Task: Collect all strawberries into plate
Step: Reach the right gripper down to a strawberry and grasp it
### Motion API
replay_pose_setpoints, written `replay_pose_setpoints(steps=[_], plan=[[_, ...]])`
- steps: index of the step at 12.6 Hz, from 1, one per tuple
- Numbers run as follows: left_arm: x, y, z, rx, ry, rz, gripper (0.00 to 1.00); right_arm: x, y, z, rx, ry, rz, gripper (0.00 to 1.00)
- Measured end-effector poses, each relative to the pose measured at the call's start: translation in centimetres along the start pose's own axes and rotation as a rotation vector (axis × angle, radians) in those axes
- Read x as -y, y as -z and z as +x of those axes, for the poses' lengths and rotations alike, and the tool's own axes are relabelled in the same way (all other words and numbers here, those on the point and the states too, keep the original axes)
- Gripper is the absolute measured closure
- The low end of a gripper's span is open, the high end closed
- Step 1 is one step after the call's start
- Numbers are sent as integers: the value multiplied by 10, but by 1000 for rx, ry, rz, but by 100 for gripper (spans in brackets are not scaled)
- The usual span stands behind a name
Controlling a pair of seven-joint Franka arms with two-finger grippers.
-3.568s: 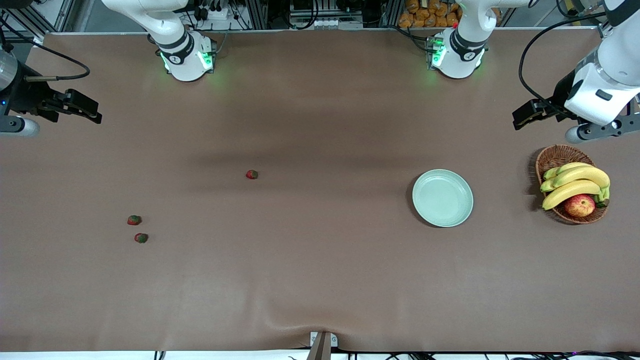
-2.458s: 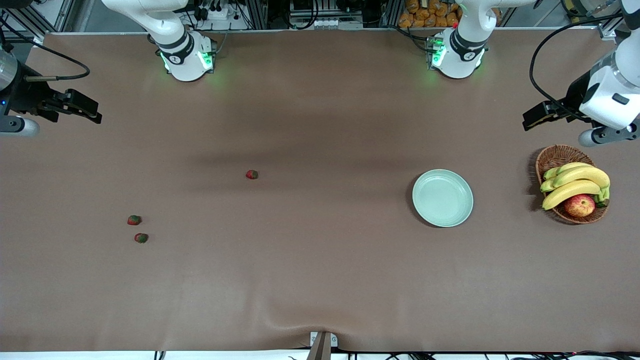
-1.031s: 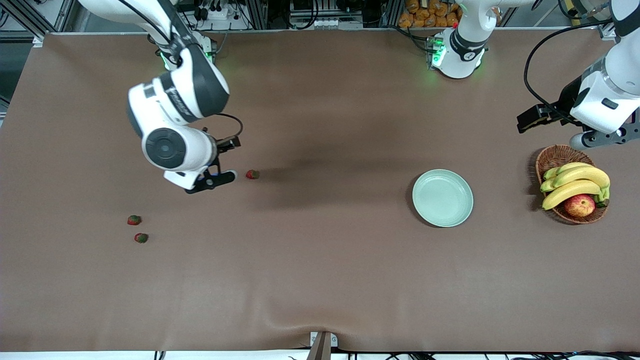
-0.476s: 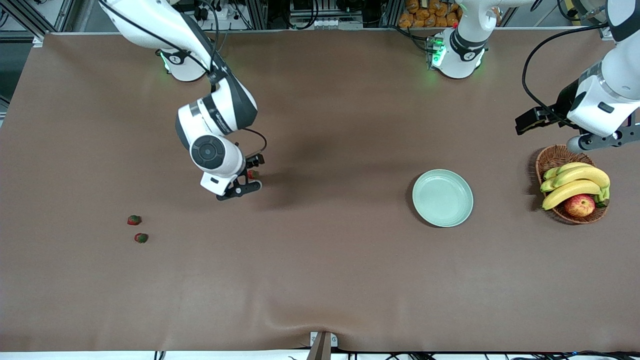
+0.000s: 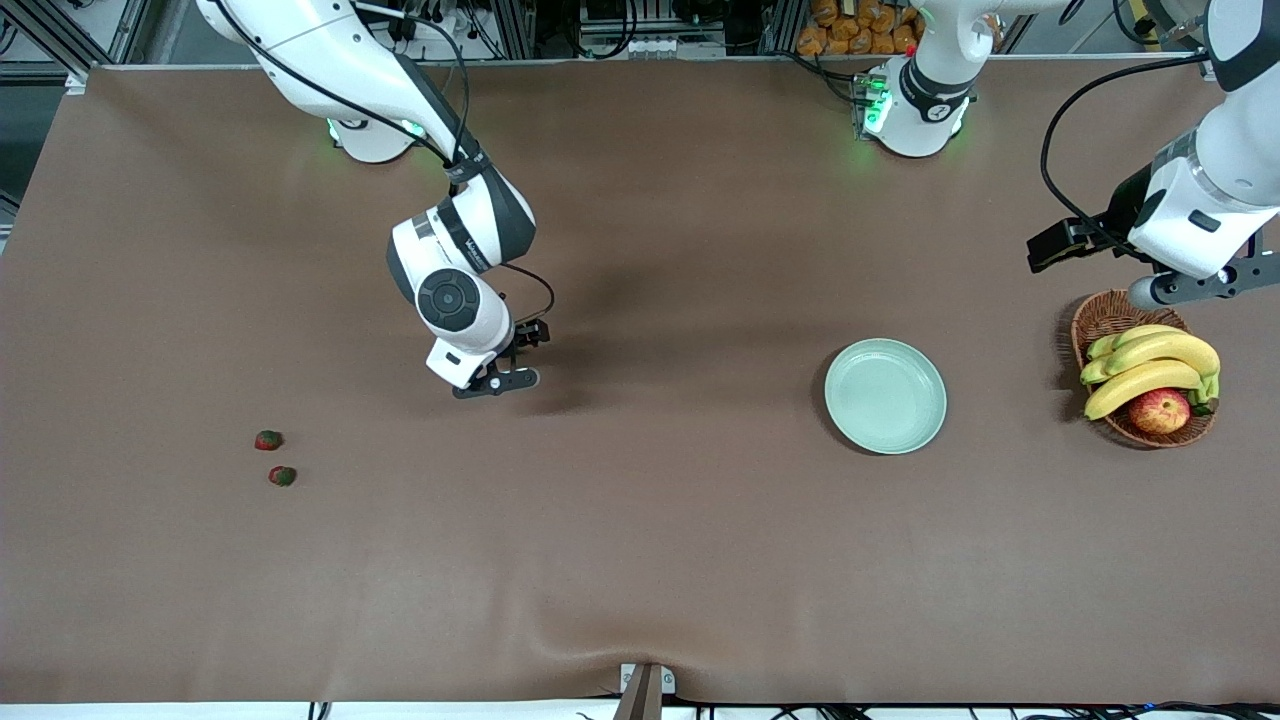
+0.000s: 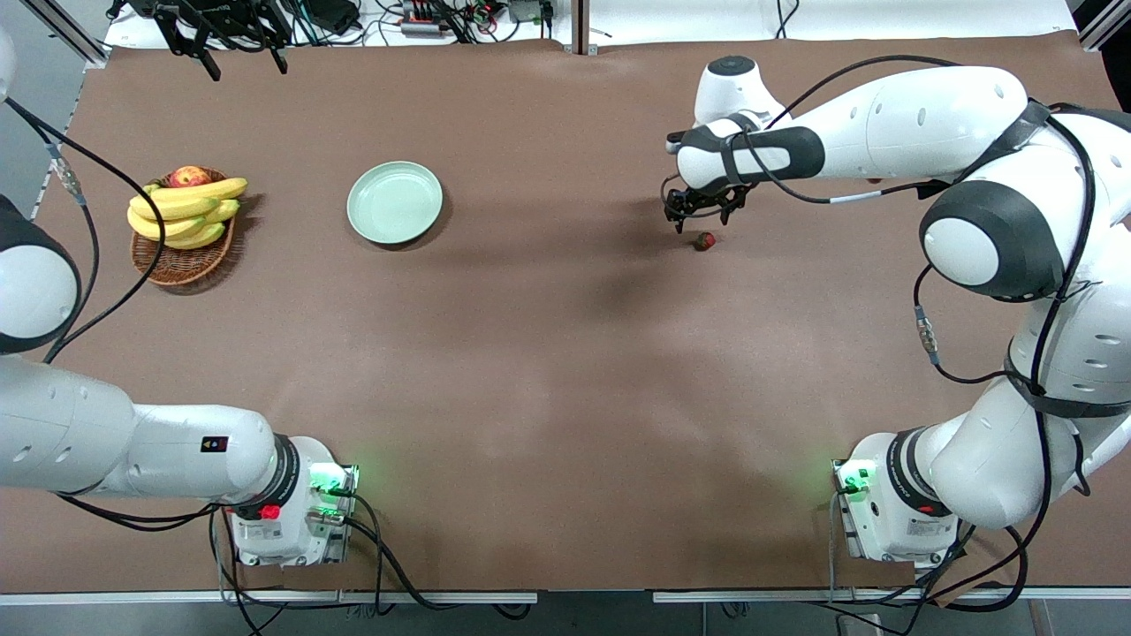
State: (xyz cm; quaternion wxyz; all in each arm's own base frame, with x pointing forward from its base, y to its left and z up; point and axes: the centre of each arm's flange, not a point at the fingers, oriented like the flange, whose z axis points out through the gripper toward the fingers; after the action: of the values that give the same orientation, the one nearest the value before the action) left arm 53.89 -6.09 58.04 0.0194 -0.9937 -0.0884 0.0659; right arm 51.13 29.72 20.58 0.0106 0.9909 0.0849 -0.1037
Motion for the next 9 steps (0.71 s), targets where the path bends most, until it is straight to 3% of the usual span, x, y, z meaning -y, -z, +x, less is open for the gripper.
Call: replay_pose_setpoints(steps=[9], plan=[[0,-10,1,10,0,3,0,-14,-30,0,1,-83,-6,0]])
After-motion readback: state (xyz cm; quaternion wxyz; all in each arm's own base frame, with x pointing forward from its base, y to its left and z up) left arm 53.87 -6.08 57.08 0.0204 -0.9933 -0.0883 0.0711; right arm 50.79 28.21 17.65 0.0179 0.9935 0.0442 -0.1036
